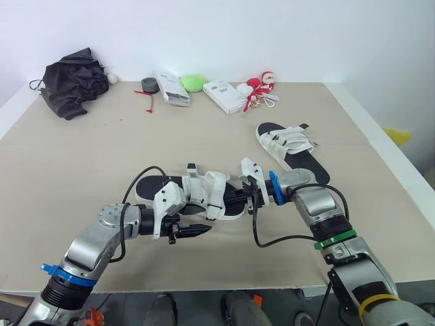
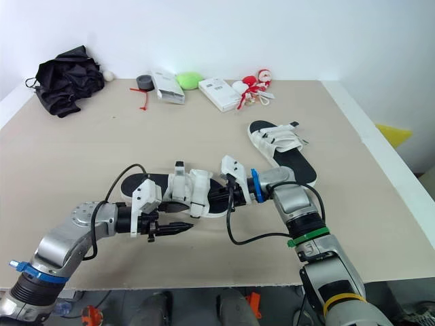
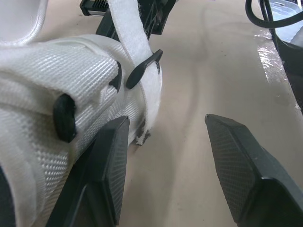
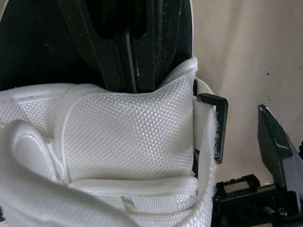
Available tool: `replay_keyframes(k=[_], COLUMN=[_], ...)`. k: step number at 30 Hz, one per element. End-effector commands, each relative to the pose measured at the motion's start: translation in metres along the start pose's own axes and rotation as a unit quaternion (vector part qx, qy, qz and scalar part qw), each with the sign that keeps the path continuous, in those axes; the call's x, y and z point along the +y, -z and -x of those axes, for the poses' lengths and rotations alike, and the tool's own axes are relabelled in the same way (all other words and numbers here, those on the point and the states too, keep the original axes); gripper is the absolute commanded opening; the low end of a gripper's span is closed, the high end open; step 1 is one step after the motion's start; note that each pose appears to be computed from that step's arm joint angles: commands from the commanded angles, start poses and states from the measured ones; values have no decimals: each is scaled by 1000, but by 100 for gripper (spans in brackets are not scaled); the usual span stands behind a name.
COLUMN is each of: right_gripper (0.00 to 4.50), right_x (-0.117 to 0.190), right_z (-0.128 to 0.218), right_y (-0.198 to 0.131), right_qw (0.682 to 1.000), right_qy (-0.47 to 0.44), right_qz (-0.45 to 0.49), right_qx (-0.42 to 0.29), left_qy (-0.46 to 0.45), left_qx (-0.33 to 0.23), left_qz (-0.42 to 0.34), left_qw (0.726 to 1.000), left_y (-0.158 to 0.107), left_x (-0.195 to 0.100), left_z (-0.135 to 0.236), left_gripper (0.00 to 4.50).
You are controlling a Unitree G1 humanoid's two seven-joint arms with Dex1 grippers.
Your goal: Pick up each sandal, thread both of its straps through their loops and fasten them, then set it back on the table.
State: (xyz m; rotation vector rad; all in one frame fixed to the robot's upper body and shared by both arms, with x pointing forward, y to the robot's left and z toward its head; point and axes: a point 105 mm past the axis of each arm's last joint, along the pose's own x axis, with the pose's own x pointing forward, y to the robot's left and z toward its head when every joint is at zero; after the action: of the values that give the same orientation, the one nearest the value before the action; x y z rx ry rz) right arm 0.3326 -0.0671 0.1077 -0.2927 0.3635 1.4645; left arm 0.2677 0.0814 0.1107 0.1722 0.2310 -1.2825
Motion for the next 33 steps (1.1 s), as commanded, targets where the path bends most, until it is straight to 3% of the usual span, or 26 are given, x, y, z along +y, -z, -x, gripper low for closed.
replay_keyframes(k=[1, 6, 13, 14, 16, 23, 26, 30, 32, 33], right_gripper=[0, 0, 0, 0, 0, 0, 0, 0, 0, 0], right_x=[5, 5, 6, 6, 5, 5, 6, 5, 4, 4], right_z=[-8, -7, -8, -8, -8, -9, -9, -9, -8, -9], right_y=[37, 38, 38, 38, 38, 38, 38, 38, 38, 37], right_qw=[997, 997, 997, 997, 997, 997, 997, 997, 997, 997], right_qy=[0, 3, 5, 5, 5, 5, 3, 2, 2, 2], right_qz=[-53, -53, -53, -53, -53, -52, -51, -50, -49, -49], right_qx=[55, 54, 52, 52, 52, 52, 54, 55, 56, 56], left_qy=[21, 32, 34, 34, 35, 77, 172, 217, 243, 248], left_qx=[-28, -21, -10, -9, -5, 0, 59, 127, 140, 116], left_qz=[56, 98, 122, 123, 122, 151, 173, 166, 162, 153], left_qw=[998, 994, 992, 992, 992, 986, 968, 954, 946, 949], left_y=[-6, 1, 7, 7, 9, 3, -1, -4, -14, -26], left_x=[-5, -5, -5, -5, -4, -16, -43, -58, -66, -65], left_z=[-9, -15, -14, -13, -11, -1, 28, 50, 56, 51], left_gripper=[263, 263, 86, 32, 11, 11, 11, 11, 11, 11])
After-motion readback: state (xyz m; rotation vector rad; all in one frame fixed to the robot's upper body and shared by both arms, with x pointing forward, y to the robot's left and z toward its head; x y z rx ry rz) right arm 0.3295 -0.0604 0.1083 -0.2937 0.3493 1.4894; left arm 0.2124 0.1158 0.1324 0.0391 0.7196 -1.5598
